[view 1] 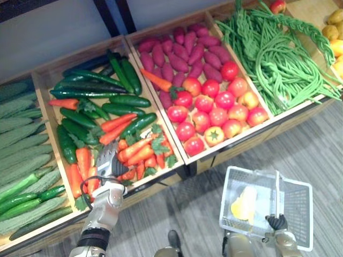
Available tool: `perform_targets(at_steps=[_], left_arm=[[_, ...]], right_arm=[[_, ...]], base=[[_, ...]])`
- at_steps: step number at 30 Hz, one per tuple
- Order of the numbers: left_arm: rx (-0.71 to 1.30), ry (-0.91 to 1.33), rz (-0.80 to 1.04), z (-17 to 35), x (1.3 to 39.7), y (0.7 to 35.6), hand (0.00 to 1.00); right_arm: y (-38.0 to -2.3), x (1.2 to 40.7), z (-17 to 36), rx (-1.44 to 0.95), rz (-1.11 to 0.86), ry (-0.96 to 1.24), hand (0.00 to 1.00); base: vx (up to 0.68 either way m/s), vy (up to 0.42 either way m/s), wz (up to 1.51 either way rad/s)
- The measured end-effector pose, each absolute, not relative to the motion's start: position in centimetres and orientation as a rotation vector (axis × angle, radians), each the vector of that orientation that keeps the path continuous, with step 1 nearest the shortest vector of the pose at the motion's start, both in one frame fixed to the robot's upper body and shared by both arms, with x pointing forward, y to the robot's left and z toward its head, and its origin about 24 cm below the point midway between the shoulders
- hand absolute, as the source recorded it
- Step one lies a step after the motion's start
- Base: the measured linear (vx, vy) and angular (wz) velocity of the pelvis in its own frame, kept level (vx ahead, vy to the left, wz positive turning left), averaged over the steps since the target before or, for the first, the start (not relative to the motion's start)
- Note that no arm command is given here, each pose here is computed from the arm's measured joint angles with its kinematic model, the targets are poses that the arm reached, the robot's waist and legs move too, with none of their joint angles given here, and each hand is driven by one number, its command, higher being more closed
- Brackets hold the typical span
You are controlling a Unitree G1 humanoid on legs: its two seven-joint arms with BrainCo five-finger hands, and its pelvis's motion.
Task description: Pick vegetable in the basket
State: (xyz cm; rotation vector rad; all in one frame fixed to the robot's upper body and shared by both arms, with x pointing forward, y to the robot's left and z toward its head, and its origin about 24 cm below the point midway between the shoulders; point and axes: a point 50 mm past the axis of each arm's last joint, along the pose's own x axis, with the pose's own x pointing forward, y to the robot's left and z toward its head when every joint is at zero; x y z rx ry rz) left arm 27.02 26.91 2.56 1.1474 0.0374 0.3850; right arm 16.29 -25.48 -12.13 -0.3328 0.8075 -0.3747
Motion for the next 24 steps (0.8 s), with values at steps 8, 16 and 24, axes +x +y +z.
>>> perform_targets(at_steps=[8,16,24], left_arm=[[1.205,0.074,0.361,2.0,27.3,27.6,0.0],[1.244,0.062,0.33,1.5,27.7,26.7,1.0],[1.366,0.035,0.313,3.4,28.6,29.4,1.0]], right_arm=[[-25.3,17.2,-11.8,-0.343,-0.362,0.784,1.0],[-25.1,17.8,-11.5,-0.372,-0.337,0.766,1.0],[-24.9,18.3,-11.3,-0.4,-0.311,0.75,1.0]], base=[[0.0,-0.022,-0.07],[-0.01,-0.014,-0.03],[-0.03,-0.029,-0.03]])
